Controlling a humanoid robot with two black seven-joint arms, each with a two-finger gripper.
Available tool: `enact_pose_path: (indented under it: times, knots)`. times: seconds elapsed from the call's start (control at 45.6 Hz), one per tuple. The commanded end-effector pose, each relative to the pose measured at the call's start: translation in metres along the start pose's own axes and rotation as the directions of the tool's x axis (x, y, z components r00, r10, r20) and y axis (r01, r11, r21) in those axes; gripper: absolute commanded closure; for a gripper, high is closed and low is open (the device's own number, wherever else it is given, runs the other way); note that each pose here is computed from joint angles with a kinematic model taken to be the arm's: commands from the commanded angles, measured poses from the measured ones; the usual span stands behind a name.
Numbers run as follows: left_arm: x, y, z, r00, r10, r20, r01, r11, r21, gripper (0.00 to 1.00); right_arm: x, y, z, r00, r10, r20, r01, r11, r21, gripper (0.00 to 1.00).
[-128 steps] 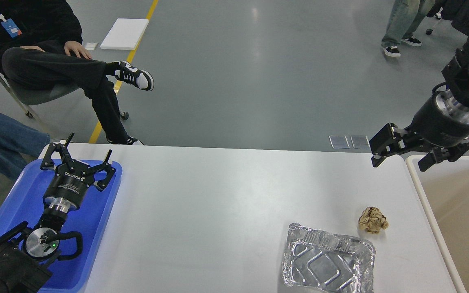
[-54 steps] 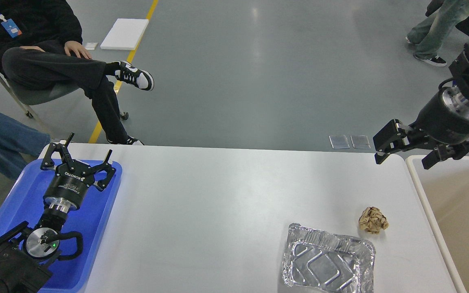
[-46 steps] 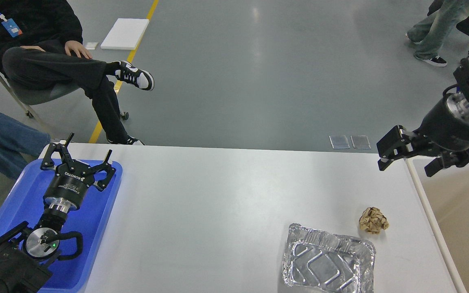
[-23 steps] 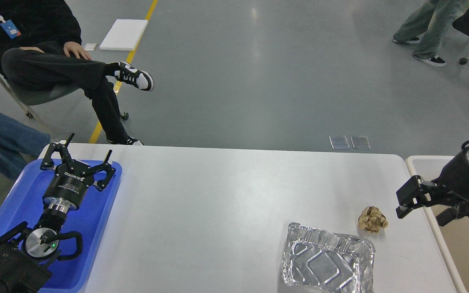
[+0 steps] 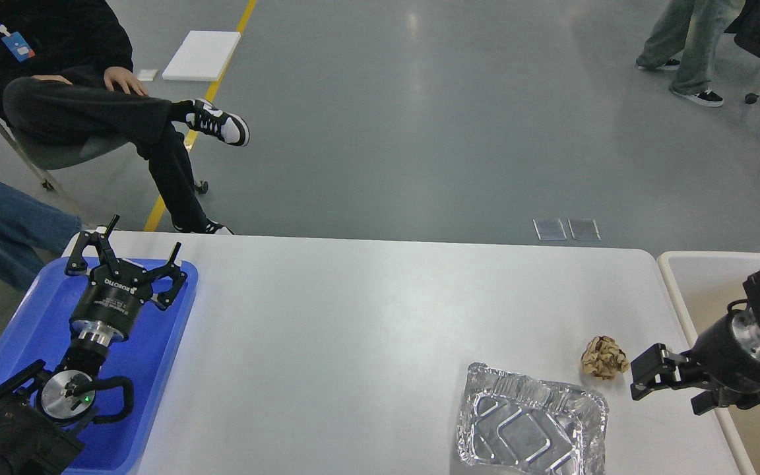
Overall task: Tidy desktop
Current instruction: 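Lower the right gripper to the near edge of the foil tray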
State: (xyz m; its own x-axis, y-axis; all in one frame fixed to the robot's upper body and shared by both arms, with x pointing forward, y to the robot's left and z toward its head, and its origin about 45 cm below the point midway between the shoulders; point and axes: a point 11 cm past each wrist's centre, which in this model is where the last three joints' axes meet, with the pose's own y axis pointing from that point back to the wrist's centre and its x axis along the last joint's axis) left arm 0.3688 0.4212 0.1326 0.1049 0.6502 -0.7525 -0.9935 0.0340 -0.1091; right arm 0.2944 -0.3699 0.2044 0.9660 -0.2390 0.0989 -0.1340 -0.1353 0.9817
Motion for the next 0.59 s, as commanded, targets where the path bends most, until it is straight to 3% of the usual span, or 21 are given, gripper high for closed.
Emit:
enact_pose_path:
  times: [0.0,0.307,0.57]
  knots:
    - [0.0,0.0,0.0,1.0,0.0,0.001,0.0,1.0,0.0,0.01,-0.02,-0.033,0.003,0.998,0.008,0.058,-0.009,1.0,0.029,0.12]
    - [0.0,0.0,0.0,1.0,-0.001,-0.001,0.001,1.0,-0.001,0.01,-0.041,-0.067,-0.024,0.999,-0.034,0.019,0.033,0.998,0.061,0.13]
    - [0.0,0.0,0.0,1.0,-0.001,-0.001,0.001,1.0,0.0,0.01,-0.049,-0.091,-0.034,0.998,0.048,0.044,-0.05,0.997,0.062,0.12]
